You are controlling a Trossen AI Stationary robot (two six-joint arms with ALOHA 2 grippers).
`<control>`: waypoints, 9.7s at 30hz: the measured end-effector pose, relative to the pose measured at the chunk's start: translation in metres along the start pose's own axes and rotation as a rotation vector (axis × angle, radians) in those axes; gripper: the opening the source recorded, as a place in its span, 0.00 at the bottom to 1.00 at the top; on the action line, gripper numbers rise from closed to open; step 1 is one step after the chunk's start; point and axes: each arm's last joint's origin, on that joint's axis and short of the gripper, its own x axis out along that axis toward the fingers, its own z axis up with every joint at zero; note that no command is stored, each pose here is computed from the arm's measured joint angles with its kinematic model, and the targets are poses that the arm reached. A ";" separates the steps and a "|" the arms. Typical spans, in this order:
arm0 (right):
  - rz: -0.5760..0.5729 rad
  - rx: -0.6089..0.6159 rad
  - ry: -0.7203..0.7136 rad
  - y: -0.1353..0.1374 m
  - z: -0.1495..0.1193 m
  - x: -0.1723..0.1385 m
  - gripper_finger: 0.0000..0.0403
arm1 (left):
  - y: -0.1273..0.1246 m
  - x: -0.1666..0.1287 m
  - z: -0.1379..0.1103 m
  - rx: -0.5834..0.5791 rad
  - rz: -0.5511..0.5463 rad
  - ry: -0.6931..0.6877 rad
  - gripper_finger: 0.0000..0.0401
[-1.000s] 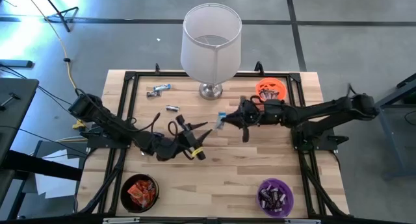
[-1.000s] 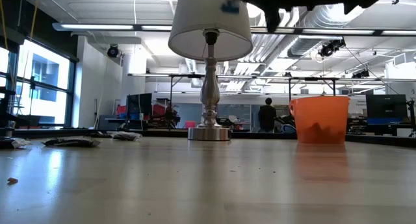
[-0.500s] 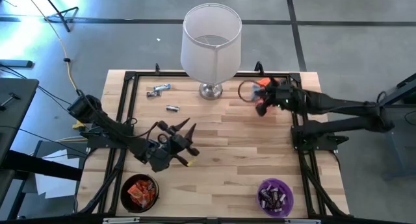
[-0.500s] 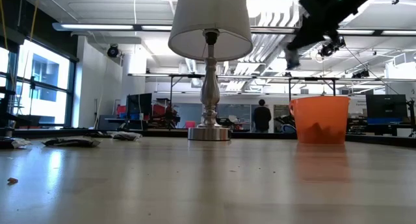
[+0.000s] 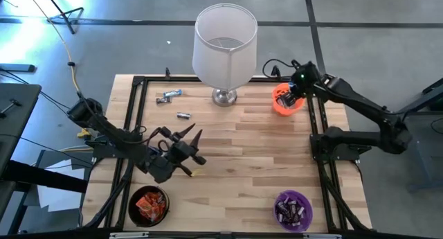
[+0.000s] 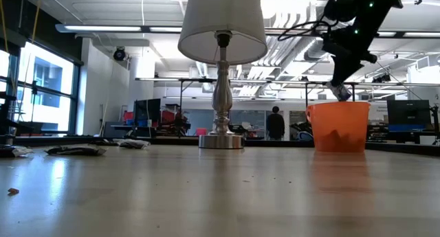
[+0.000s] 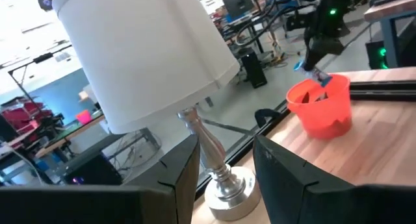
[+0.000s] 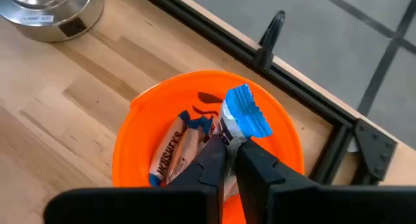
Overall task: Sort candy
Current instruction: Put the white chocolate bar into the orange bucket, then put the brown chocolate bar into the violet bucket
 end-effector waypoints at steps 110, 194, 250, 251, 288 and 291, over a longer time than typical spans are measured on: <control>0.636 -0.204 -0.086 0.117 -0.021 -0.042 0.36 | 0.007 0.090 -0.054 0.013 -0.769 0.498 0.00; 1.029 -0.454 -0.825 0.227 -0.008 -0.074 0.51 | -0.014 0.064 0.020 -0.115 -0.715 -0.099 0.00; 0.988 -0.050 -0.017 0.215 -0.067 -0.079 0.00 | 0.005 0.033 -0.014 -0.064 -0.626 0.269 0.30; 0.988 -0.029 0.028 0.216 -0.074 -0.083 0.00 | 0.005 0.031 -0.016 -0.069 -0.625 0.285 0.30; 0.893 0.196 0.779 0.205 -0.212 -0.166 0.36 | 0.006 0.038 -0.019 -0.180 -0.599 0.354 0.30; 0.838 0.181 0.734 0.203 -0.210 -0.159 0.36 | 0.010 0.037 -0.029 -0.088 -0.585 0.412 0.30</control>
